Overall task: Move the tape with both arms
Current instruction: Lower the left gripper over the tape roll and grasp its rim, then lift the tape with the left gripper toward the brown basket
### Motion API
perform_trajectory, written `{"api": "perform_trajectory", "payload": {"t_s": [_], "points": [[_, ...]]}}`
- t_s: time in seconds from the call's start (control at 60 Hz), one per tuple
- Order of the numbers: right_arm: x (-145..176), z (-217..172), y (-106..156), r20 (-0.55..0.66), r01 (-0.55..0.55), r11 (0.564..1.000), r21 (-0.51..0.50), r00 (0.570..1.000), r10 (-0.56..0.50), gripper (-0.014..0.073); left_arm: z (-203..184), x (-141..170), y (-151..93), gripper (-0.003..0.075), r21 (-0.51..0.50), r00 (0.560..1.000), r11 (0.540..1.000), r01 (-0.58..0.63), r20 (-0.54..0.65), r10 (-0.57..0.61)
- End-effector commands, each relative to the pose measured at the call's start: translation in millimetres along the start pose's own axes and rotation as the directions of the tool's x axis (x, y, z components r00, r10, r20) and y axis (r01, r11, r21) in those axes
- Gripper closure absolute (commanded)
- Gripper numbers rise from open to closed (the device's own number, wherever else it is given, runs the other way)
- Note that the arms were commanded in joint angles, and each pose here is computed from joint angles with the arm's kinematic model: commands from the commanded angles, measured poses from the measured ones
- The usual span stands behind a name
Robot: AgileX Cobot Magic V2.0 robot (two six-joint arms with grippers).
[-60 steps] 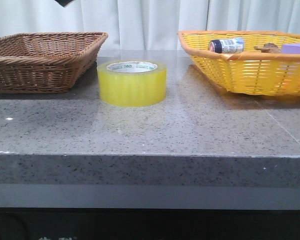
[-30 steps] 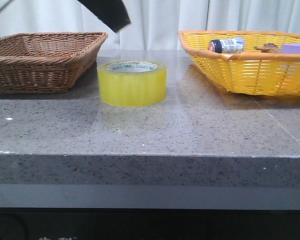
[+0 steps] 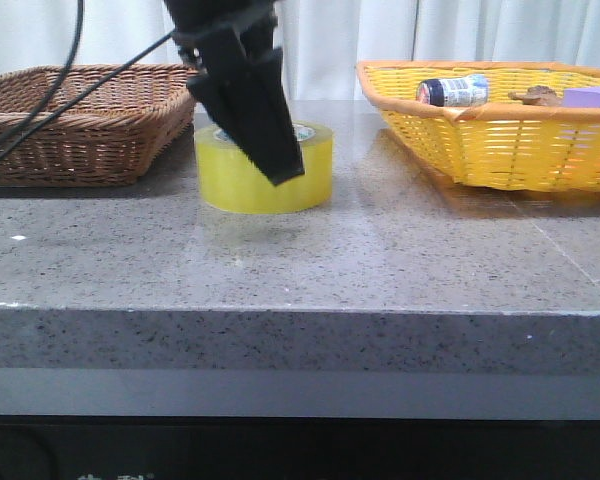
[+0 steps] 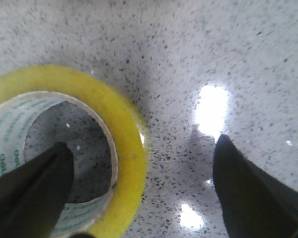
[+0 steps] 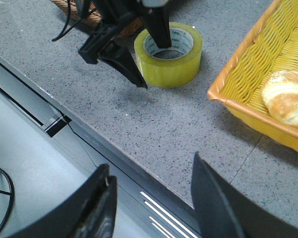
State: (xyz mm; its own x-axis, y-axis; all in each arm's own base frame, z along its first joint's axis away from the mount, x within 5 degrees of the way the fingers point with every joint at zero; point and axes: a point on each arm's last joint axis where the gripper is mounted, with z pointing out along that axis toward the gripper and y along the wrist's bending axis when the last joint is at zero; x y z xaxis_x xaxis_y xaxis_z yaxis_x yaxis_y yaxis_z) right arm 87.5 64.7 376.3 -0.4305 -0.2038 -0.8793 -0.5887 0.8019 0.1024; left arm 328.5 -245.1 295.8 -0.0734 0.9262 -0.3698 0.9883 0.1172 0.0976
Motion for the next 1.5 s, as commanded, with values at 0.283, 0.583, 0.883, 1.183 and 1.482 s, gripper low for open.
{"api": "perform_trajectory", "payload": {"t_s": [0.283, 0.583, 0.883, 1.183, 1.482], "points": [[-12.1, -5.4, 0.6, 0.089, 0.004, 1.000, 0.004, 0.996, -0.004, 0.0214, 3.1, -8.1, 5.6, 0.0155, -0.031, 0.999, 1.000, 0.000, 0.033, 0.001], [-12.1, -5.4, 0.6, 0.089, 0.004, 1.000, 0.004, 0.996, -0.004, 0.0214, 8.9, -7.1, 6.7, 0.0445, -0.021, 1.000, 1.000, 0.002, 0.023, -0.002], [-12.1, -5.4, 0.6, 0.089, 0.004, 1.000, 0.004, 0.996, -0.004, 0.0214, 0.5, -12.1, 9.3, 0.0554, -0.040, 0.999, 0.999, 0.028, 0.043, -0.026], [-12.1, -5.4, 0.6, 0.089, 0.004, 1.000, 0.004, 0.996, -0.004, 0.0214, -44.0, -32.2, 15.6, 0.0554, -0.101, 0.988, 0.990, 0.096, 0.128, -0.083], [-12.1, -5.4, 0.6, 0.089, 0.004, 1.000, 0.004, 0.996, -0.004, 0.0214, -92.4, -44.4, 19.7, 0.0554, -0.173, 0.965, 0.968, 0.183, 0.222, -0.142]]}}
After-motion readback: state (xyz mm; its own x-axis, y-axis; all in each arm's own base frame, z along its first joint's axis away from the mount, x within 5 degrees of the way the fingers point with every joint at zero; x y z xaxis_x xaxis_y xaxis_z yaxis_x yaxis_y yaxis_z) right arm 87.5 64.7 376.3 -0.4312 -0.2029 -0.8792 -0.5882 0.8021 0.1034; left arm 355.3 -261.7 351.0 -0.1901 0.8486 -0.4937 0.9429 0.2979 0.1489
